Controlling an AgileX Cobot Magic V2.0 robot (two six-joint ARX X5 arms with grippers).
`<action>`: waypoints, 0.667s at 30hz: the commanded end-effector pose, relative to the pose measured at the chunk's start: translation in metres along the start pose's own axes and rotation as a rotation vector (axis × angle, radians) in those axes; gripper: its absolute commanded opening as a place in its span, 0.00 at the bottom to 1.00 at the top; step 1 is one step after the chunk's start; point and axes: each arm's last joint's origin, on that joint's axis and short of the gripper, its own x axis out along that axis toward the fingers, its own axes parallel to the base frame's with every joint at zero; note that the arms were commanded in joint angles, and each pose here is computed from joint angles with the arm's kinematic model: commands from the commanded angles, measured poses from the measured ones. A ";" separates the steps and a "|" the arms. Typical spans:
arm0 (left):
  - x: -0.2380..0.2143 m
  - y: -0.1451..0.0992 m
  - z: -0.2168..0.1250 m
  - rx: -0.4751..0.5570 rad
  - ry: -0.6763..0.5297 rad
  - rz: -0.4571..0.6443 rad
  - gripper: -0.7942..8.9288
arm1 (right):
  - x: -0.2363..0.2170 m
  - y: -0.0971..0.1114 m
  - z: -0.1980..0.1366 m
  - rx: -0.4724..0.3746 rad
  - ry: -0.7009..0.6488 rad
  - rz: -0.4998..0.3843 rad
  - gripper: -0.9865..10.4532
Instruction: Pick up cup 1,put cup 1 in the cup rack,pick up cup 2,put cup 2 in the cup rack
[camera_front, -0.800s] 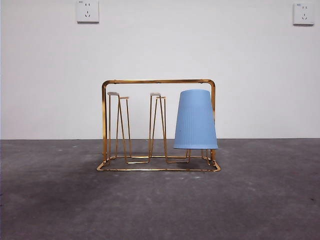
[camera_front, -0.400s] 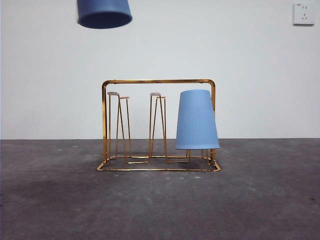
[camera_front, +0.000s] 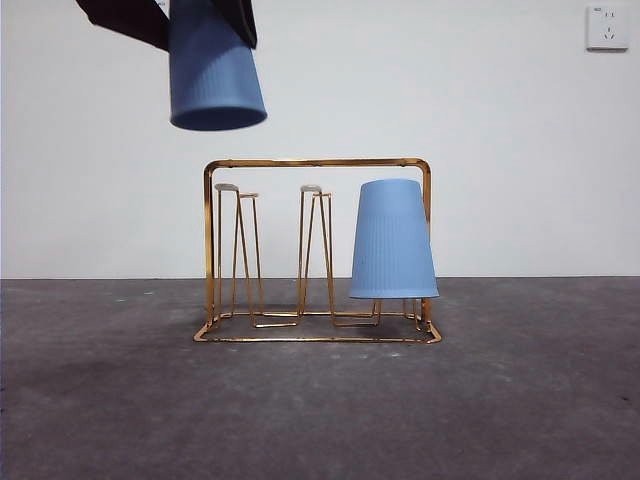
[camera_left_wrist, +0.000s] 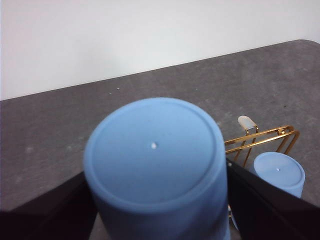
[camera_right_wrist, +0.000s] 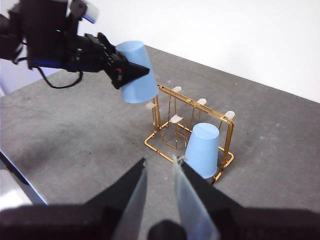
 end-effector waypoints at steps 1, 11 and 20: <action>0.010 0.000 -0.005 0.008 0.006 0.005 0.07 | -0.001 0.000 -0.001 0.019 -0.004 -0.012 0.17; 0.043 -0.004 -0.025 0.031 0.092 0.029 0.07 | -0.001 -0.001 -0.002 0.025 0.016 -0.042 0.17; 0.061 0.000 -0.035 0.028 0.124 0.031 0.07 | -0.001 -0.002 -0.005 0.024 0.040 -0.053 0.17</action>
